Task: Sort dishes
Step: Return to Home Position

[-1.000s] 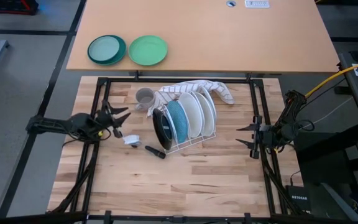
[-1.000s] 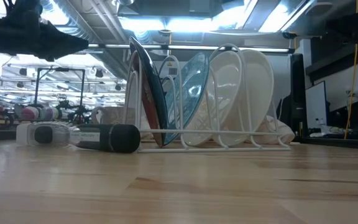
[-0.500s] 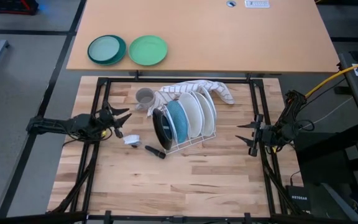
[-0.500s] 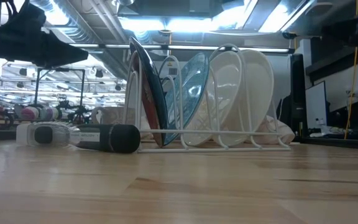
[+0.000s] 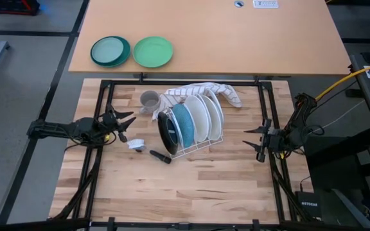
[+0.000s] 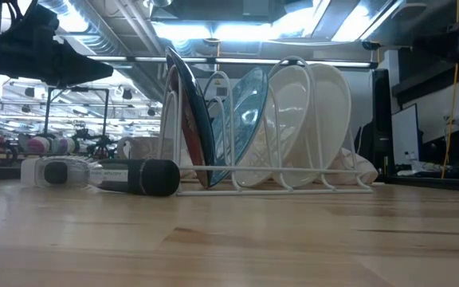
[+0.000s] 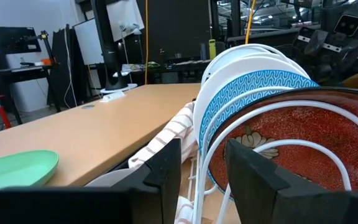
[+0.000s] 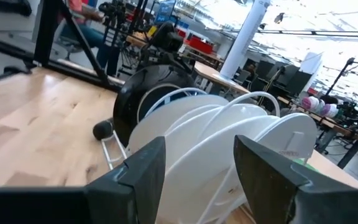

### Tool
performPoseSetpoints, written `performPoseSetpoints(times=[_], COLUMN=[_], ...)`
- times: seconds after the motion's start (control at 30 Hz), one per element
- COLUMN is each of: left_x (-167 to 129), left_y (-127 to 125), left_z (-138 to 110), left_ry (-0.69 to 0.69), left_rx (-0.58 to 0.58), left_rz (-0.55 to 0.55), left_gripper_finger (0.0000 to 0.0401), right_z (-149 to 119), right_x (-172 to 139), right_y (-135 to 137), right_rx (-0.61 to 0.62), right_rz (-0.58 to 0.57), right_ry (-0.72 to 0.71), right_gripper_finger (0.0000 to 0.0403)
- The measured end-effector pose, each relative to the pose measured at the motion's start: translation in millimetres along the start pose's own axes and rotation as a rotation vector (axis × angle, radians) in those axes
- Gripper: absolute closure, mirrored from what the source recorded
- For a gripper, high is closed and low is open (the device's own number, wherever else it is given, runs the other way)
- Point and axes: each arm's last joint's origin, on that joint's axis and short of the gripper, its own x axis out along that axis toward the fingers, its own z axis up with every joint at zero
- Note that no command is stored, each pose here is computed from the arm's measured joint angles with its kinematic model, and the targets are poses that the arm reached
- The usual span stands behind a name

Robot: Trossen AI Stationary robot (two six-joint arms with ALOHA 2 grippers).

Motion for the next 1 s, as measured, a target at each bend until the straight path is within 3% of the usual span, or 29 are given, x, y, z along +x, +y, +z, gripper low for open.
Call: performPoseSetpoints(times=[0.57, 1.0], left_x=[0.0, 0.0], left_y=[0.0, 0.0], left_z=[-0.1, -0.1], left_ry=[0.001, 0.001], left_rx=[0.000, 0.000], left_rz=[0.000, 0.000], left_gripper_finger=[0.0286, 0.0286], right_z=[-11.1, -12.2], right_x=[-0.4, -0.5], right_y=[4.9, 5.3], right_rx=[-0.133, -0.146], right_rz=[0.033, 0.036], right_ry=[0.061, 0.067], right_gripper_finger=[0.0207, 0.0207])
